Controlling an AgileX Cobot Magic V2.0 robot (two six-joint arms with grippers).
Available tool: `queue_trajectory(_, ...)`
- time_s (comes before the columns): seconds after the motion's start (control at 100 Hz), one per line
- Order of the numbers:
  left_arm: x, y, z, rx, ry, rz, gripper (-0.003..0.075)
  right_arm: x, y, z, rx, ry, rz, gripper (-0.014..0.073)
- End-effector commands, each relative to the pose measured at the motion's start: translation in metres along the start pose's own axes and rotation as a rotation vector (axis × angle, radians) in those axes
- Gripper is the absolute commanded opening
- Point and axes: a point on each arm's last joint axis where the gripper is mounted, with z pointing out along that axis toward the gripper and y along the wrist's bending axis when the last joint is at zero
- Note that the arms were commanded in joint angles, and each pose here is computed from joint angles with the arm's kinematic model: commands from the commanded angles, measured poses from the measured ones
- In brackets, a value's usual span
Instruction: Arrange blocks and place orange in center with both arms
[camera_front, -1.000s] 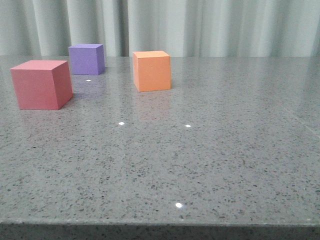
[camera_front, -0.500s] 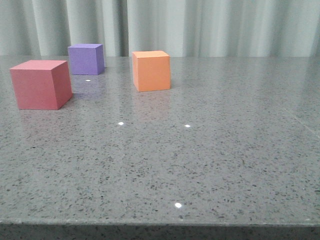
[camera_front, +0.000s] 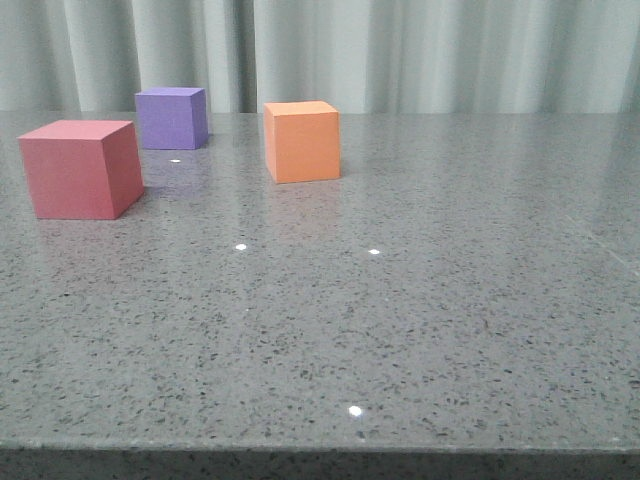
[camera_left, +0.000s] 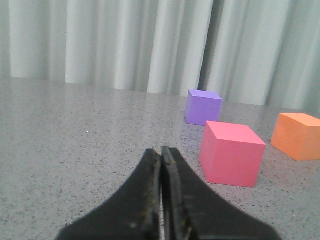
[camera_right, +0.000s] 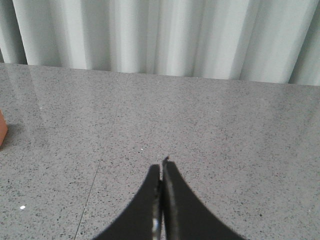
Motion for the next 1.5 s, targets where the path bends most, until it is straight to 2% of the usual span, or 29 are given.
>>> queue_trajectory(0.0,-0.024,-0.004,-0.004,0.019,-0.106,-0.059,-0.002,-0.015,0.0,0.0,-0.007,-0.09,-0.02,-0.0068)
queue_trajectory(0.22,-0.094,-0.018,0.0,0.007,-0.004,-0.066,-0.002,-0.015,0.0,0.0,-0.007,-0.091,-0.02,-0.0068)
queue_trajectory(0.42,-0.154,-0.031,0.026,-0.032,0.228,-0.072,-0.002,-0.015,0.0,0.0,-0.007,-0.091,-0.02,-0.0068)
queue_trajectory(0.54,-0.184,-0.036,0.048,-0.043,0.294,-0.071,-0.002,-0.015,0.0,0.0,-0.007,-0.091,-0.02,-0.0068)
queue_trajectory(0.73,-0.198,-0.039,0.083,-0.051,0.339,-0.077,-0.002,-0.015,0.0,0.0,-0.007,-0.091,-0.02,-0.0068)
queue_trajectory(0.96,-0.186,-0.037,0.109,-0.068,0.412,-0.078,-0.0006,-0.015,0.0,0.0,-0.007,-0.091,-0.02,-0.0068)
queue_trajectory(1.01,-0.183,-0.037,0.114,-0.071,0.43,-0.079,0.0031,-0.015,0.0,0.0,-0.007,-0.091,-0.02,-0.0068)
queue_trajectory(1.08,-0.18,-0.036,0.118,-0.075,0.448,-0.079,0.0134,-0.015,0.0,0.0,-0.007,-0.091,-0.02,-0.0068)
queue_trajectory(1.13,-0.178,-0.036,0.121,-0.079,0.463,-0.079,0.023,-0.015,0.0,0.0,-0.007,-0.091,-0.02,-0.0068)
queue_trajectory(1.25,-0.172,-0.035,0.128,-0.086,0.495,-0.079,0.0526,-0.015,0.0,0.0,-0.007,-0.091,-0.02,-0.0068)
queue_trajectory(1.32,-0.17,-0.034,0.132,-0.089,0.507,-0.079,0.0638,-0.015,0.0,0.0,-0.007,-0.091,-0.02,-0.0068)
queue_trajectory(1.37,-0.169,-0.034,0.135,-0.089,0.505,-0.079,0.0671,-0.015,0.0,0.0,-0.007,-0.091,-0.02,-0.0068)
queue_trajectory(1.49,-0.165,-0.033,0.143,-0.09,0.506,-0.08,0.0671,-0.015,0.0,0.0,-0.007,-0.091,-0.02,-0.0068)
